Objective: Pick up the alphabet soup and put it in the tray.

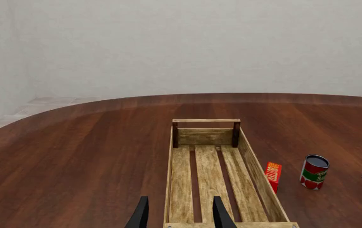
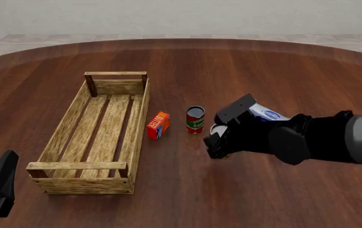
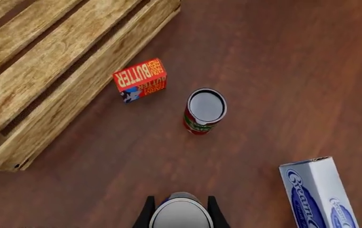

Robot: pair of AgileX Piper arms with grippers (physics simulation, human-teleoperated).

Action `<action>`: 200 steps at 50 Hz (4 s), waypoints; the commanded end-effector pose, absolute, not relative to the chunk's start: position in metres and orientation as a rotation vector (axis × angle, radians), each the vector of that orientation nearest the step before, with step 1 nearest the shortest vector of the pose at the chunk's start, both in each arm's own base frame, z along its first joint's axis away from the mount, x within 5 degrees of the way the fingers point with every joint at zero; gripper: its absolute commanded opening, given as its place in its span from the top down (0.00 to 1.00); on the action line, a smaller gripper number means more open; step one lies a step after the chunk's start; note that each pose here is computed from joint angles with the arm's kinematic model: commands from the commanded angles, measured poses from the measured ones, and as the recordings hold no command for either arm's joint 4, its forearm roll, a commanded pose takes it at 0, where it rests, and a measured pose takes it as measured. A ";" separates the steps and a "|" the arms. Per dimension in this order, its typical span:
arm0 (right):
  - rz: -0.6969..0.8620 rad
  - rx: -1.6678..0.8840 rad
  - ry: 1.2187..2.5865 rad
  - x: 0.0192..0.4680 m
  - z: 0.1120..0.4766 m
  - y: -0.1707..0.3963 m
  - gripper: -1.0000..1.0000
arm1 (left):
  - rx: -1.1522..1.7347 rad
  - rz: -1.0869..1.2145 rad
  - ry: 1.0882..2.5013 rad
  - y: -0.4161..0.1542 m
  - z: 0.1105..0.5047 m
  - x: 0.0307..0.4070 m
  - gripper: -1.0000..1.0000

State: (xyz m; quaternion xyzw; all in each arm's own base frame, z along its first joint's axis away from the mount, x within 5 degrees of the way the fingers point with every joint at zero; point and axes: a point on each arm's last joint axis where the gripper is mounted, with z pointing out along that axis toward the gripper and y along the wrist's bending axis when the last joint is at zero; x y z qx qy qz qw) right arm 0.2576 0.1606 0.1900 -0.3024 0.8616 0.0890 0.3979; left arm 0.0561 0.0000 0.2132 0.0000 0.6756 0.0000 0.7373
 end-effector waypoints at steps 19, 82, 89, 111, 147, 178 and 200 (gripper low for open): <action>0.256 -0.862 2.094 0.273 0.246 0.199 1.00 | 0.000 0.000 1.484 0.000 0.213 0.056 0.00; 0.351 -1.039 1.924 0.302 0.289 0.312 1.00 | 0.000 0.000 1.484 0.000 0.213 0.056 0.00; 0.365 -1.055 1.906 0.302 0.290 0.325 1.00 | 0.000 0.000 1.484 0.000 0.213 0.056 0.00; 0.403 -1.099 1.889 0.300 0.278 0.362 1.00 | 0.000 0.000 1.484 0.000 0.213 0.056 0.00; 0.466 -1.091 1.927 0.309 0.232 0.413 1.00 | 0.000 0.000 1.484 0.000 0.213 0.056 0.00; 0.463 -1.073 2.014 0.329 0.184 0.433 1.00 | 0.000 0.000 1.484 0.000 0.213 0.056 0.00; 0.462 -1.089 2.052 0.328 0.159 0.444 1.00 | 0.000 0.000 1.484 0.000 0.213 0.056 0.00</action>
